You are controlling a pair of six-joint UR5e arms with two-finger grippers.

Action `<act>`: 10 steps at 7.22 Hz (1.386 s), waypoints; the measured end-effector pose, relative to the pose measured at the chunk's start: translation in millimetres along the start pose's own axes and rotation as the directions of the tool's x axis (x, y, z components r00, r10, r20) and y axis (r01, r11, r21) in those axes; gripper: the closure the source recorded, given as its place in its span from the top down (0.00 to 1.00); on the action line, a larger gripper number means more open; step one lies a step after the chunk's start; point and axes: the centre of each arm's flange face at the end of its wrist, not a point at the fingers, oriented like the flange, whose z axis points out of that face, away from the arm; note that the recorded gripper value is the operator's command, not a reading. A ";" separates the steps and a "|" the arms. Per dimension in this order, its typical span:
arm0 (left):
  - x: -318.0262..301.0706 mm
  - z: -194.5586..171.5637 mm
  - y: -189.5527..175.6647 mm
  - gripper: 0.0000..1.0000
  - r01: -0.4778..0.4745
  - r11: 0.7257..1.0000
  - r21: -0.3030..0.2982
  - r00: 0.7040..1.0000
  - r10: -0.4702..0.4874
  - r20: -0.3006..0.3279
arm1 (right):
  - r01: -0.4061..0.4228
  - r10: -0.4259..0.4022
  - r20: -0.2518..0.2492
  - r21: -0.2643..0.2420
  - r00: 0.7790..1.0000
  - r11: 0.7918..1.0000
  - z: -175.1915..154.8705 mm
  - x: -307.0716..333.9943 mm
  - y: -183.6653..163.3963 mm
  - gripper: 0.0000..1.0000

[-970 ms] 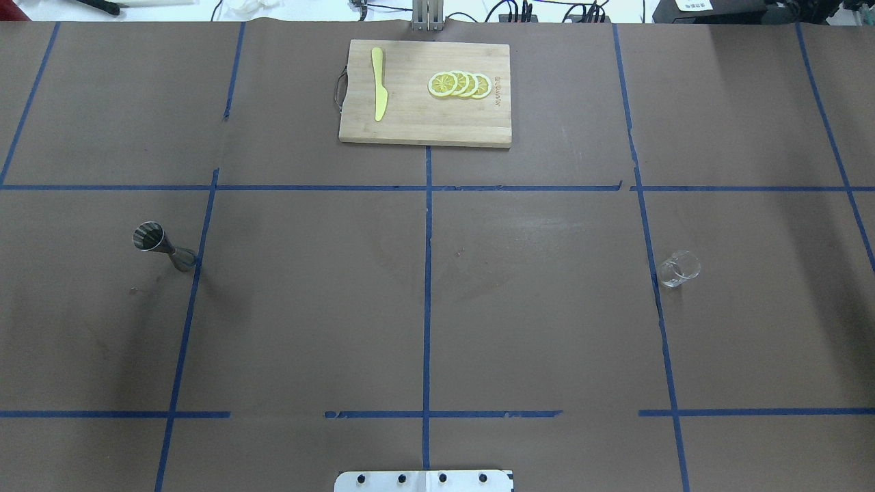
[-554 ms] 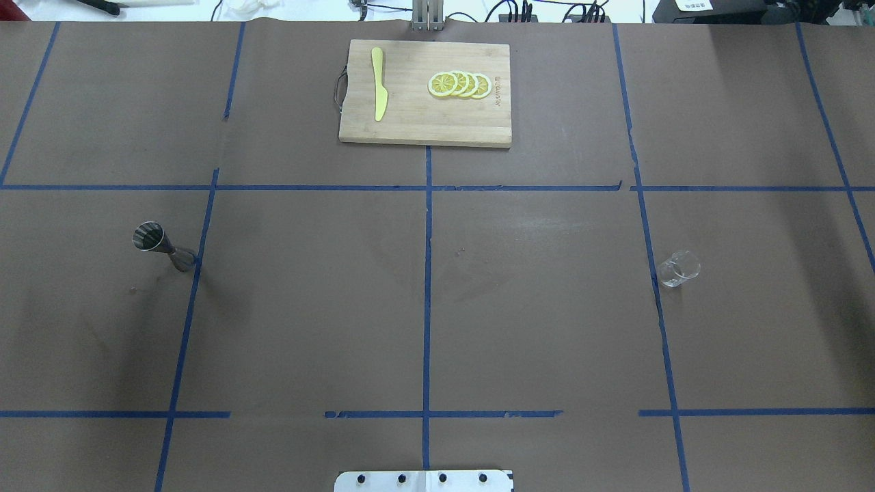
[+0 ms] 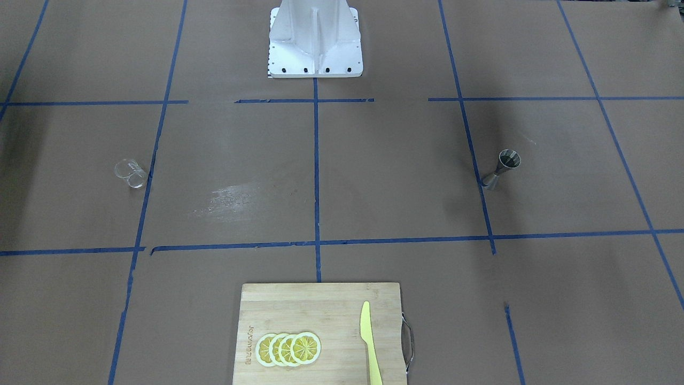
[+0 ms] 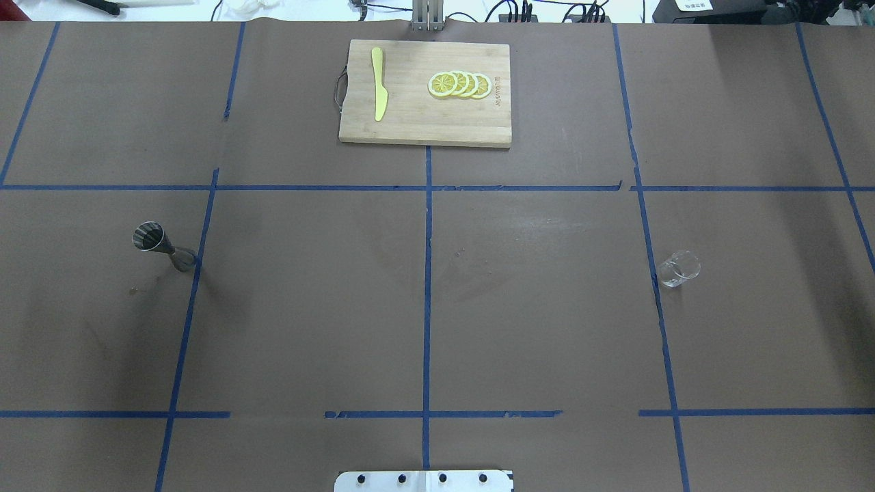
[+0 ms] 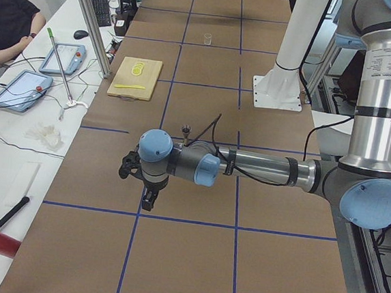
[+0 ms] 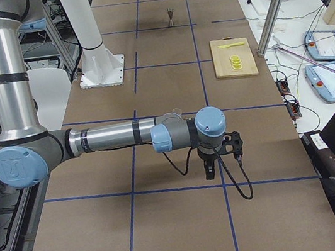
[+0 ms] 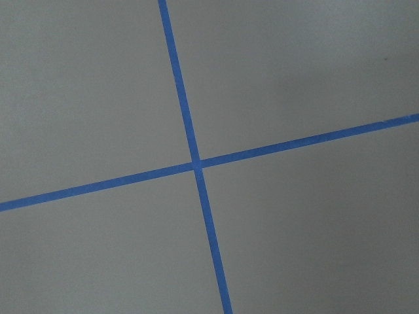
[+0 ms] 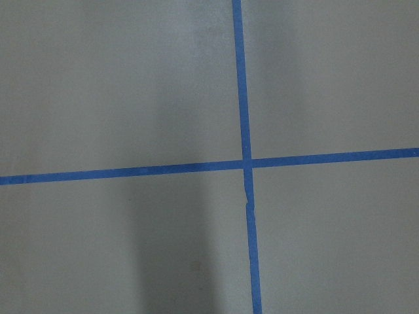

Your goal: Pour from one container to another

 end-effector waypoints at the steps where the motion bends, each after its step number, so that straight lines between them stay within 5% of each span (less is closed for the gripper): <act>1: 0.1 -0.4 -0.5 1.00 0.000 1.000 0.001 1.000 0.000 0.000 | -0.002 0.002 -0.001 -0.002 1.000 1.000 1.0 1.2 0.2 1.00; 10: -0.6 -0.5 0.3 1.00 0.005 1.000 0.000 1.000 -0.005 0.001 | -0.005 0.005 -0.004 -0.001 1.000 1.000 1.0 1.5 0.2 1.00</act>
